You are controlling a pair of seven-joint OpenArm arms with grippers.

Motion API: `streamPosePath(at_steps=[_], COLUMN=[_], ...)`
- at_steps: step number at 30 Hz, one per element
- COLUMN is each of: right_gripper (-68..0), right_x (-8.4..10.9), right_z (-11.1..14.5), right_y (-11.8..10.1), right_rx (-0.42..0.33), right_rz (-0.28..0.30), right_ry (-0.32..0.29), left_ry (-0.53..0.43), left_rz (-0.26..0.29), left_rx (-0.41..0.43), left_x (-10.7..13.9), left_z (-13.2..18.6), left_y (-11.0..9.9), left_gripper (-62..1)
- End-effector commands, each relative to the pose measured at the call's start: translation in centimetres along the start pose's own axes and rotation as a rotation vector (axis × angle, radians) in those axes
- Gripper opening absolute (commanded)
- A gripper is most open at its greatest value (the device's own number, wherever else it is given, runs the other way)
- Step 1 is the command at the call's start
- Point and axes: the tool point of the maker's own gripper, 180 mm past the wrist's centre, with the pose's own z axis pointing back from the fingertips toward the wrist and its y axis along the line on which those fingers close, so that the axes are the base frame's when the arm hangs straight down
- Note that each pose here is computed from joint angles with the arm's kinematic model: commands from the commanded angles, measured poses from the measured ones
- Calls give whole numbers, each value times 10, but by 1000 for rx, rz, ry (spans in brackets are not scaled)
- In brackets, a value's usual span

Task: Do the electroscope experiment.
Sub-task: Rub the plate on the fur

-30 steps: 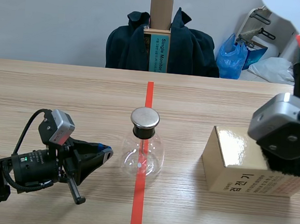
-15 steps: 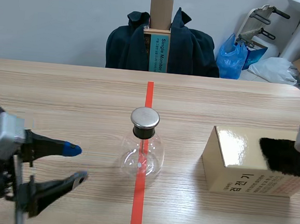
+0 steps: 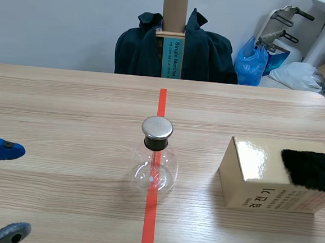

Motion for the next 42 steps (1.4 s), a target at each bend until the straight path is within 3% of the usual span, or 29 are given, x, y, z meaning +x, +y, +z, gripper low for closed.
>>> streamPosePath(at_steps=[1, 9, 14, 22, 35, 37, 40, 42], right_gripper=[-667, -667, -667, -667, -667, -667, -667, -667], right_x=[-6, -23, -34, -46, -42, -37, -20, -19], right_z=[10, 57, 68, 64, 78, 79, 81, 81], right_y=[1, 75, 103, 119, 146, 148, 149, 150], right_rx=[-10, 198, 253, 261, 352, 364, 375, 375], right_rz=[13, 0, -1, 6, 6, 16, 9, 9], right_ry=[19, 45, 46, 57, 28, 1, -95, -101], left_ry=[-24, -18, -17, -18, -18, -18, -18, -18], left_rz=[-7, -9, -9, -9, -9, -9, -9, -9], left_rx=[12, 14, 14, 14, 14, 14, 14, 14], left_x=[4, 3, 3, 3, 3, 3, 3, 3], left_z=[-3, -3, -3, -3, -3, -3, -3, -3], left_y=[5, 6, 6, 6, 6, 6, 6, 6], left_gripper=[14, 14, 14, 14, 14, 14, 14, 14])
